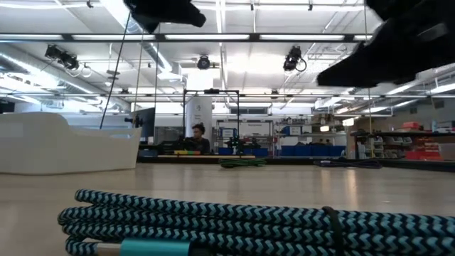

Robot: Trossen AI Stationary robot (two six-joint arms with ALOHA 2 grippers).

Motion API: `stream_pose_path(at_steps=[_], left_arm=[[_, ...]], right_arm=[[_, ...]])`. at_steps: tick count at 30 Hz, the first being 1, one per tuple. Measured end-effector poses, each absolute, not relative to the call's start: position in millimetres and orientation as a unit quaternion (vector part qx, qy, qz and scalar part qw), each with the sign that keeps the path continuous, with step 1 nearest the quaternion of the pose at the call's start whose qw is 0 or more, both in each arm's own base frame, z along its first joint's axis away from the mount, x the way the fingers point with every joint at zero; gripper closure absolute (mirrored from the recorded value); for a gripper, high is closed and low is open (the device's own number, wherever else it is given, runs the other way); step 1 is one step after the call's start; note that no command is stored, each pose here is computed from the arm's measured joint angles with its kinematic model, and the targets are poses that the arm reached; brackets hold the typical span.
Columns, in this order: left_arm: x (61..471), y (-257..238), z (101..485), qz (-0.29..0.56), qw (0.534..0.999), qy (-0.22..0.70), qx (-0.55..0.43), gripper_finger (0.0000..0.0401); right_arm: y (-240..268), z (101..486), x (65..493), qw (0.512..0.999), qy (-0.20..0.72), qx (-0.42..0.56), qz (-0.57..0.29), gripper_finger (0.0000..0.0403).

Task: Pick and place USB-C Cables
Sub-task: Put the blue charger cable into the white bin

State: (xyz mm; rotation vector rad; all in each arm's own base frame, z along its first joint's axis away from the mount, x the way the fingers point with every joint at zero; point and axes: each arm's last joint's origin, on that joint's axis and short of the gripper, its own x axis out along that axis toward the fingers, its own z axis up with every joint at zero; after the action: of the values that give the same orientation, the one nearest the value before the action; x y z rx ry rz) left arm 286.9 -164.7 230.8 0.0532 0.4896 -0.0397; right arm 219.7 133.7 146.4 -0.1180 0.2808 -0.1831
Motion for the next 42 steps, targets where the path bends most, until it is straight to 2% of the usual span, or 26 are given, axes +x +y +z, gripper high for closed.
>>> stream_pose_path(at_steps=[5,9,15,19,25,29,32,36,42], left_arm=[[299.5,-207.7,181.3,-0.083,0.971,0.222,0.013,0.0205],[317.0,-236.5,162.8,-0.116,0.964,0.241,0.005,0.0179],[336.7,-261.3,145.8,-0.114,0.956,0.269,-0.02,0.0131],[338.4,-266.1,130.9,-0.102,0.947,0.305,-0.026,0.013],[333.2,-261.9,109.5,-0.091,0.935,0.342,-0.008,0.017],[332.5,-260.1,104.0,-0.092,0.93,0.357,0.004,0.0211],[335.1,-256.5,101.9,-0.094,0.927,0.363,0.011,0.0265],[344.1,-241.9,101.0,-0.072,0.925,0.372,0.002,0.0365],[355.2,-198.9,109.9,0.068,0.92,0.385,-0.001,0.0369]], right_arm=[[156.1,148.1,200.4,0.987,0.111,-0.026,-0.117,0.028],[167.1,149.5,189.9,0.988,0.094,0.01,-0.118,0.028],[176.4,150.8,181.5,0.989,0.084,0.061,-0.103,0.028],[181.2,151.5,176.6,0.989,0.079,0.077,-0.095,0.028],[185.3,152.1,171.9,0.99,0.074,0.078,-0.093,0.028],[185.4,152.3,170.8,0.99,0.07,0.069,-0.103,0.028],[183.4,151.6,170.9,0.989,0.069,0.043,-0.122,0.028],[175.2,148.0,175.4,0.984,0.075,-0.004,-0.164,0.028],[149.0,136.3,189.7,0.964,0.116,-0.065,-0.231,0.028]])
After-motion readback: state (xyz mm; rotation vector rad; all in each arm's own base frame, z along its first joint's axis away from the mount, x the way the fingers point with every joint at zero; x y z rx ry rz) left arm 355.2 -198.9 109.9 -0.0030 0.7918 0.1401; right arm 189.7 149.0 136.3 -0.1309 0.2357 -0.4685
